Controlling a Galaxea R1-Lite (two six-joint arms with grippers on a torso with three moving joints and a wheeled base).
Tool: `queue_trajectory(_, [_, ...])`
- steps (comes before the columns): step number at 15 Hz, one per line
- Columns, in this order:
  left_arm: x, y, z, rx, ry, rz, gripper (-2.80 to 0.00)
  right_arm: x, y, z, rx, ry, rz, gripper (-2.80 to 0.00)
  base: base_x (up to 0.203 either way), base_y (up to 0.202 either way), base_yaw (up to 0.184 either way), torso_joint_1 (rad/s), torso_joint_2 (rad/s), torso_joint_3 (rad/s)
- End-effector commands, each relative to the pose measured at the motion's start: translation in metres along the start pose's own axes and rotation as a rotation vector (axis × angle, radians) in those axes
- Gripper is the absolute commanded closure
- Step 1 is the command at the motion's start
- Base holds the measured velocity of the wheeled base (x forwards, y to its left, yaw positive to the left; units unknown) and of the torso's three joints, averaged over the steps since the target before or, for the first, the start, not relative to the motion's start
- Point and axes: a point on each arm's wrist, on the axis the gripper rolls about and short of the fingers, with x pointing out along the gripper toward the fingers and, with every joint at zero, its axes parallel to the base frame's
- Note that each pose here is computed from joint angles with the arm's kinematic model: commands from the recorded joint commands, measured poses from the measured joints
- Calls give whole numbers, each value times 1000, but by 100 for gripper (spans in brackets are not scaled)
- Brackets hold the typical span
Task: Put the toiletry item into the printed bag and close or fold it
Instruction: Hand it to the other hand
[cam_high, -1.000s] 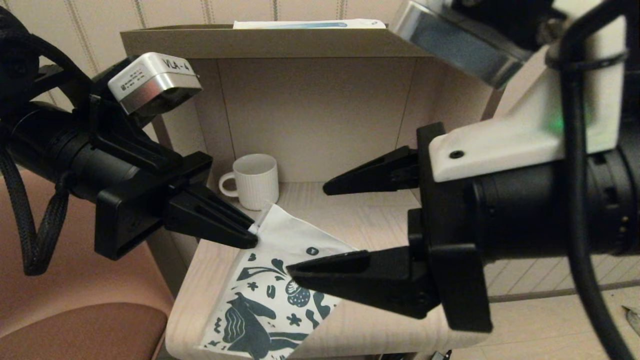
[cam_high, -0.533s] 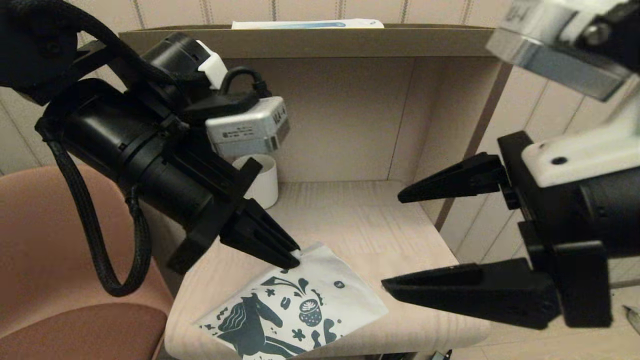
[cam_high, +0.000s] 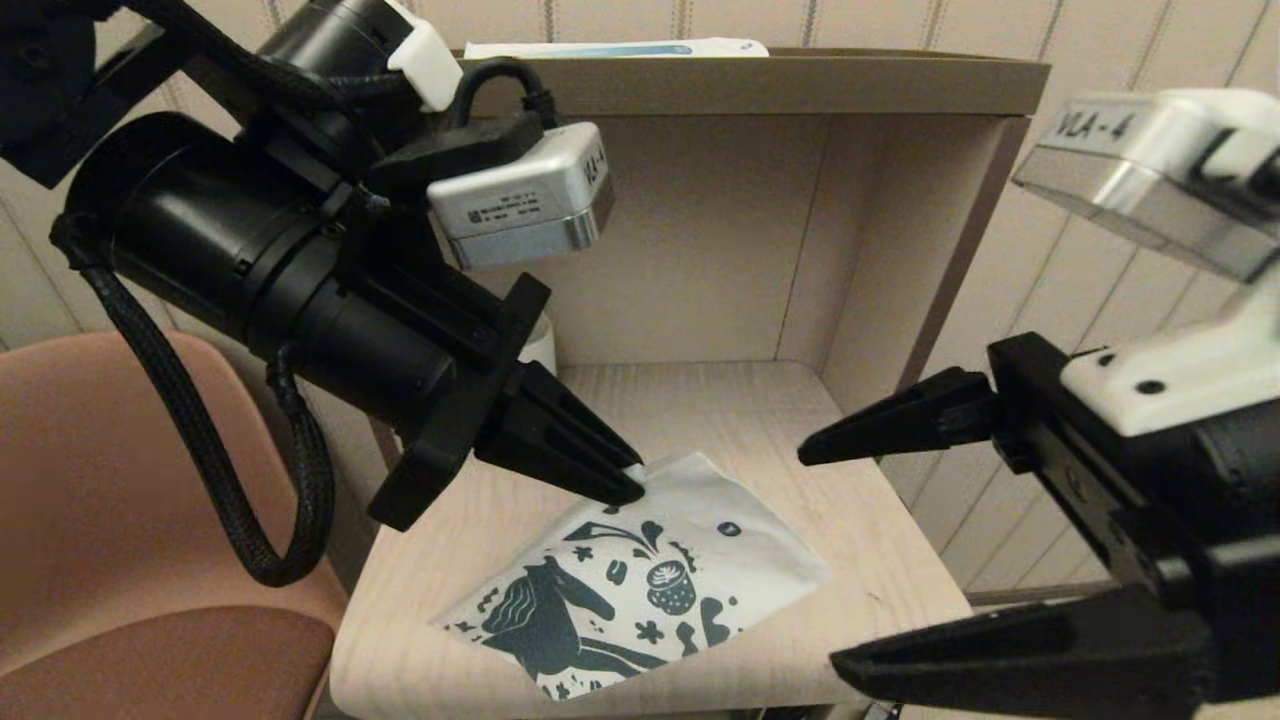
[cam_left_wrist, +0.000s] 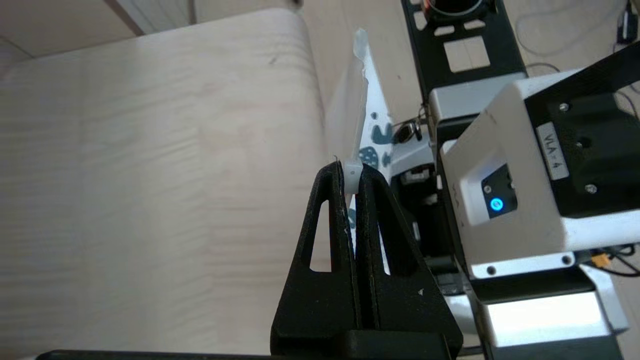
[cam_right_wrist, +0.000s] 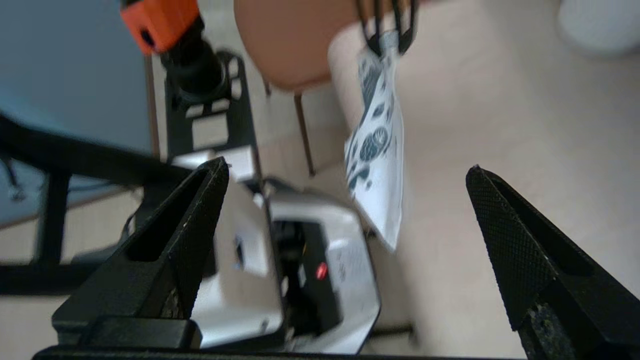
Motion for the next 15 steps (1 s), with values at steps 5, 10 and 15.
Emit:
queue_trajectory(5, [-12, -13, 8, -20, -18, 3, 0, 13, -9, 9, -19, -30, 33, -280, 0, 0, 0, 0, 0, 0])
queue_trajectory(10, [-2, -20, 12, -50, -2, -53, 0, -2, -13, 21, 32, 32, 9, -280, 0, 0, 0, 0, 0, 0])
queue_trajectory(15, [-4, -21, 15, -43, -12, -38, 0, 11, -18, 12, 75, 66, 58, -280, 0, 0, 0, 0, 0, 0])
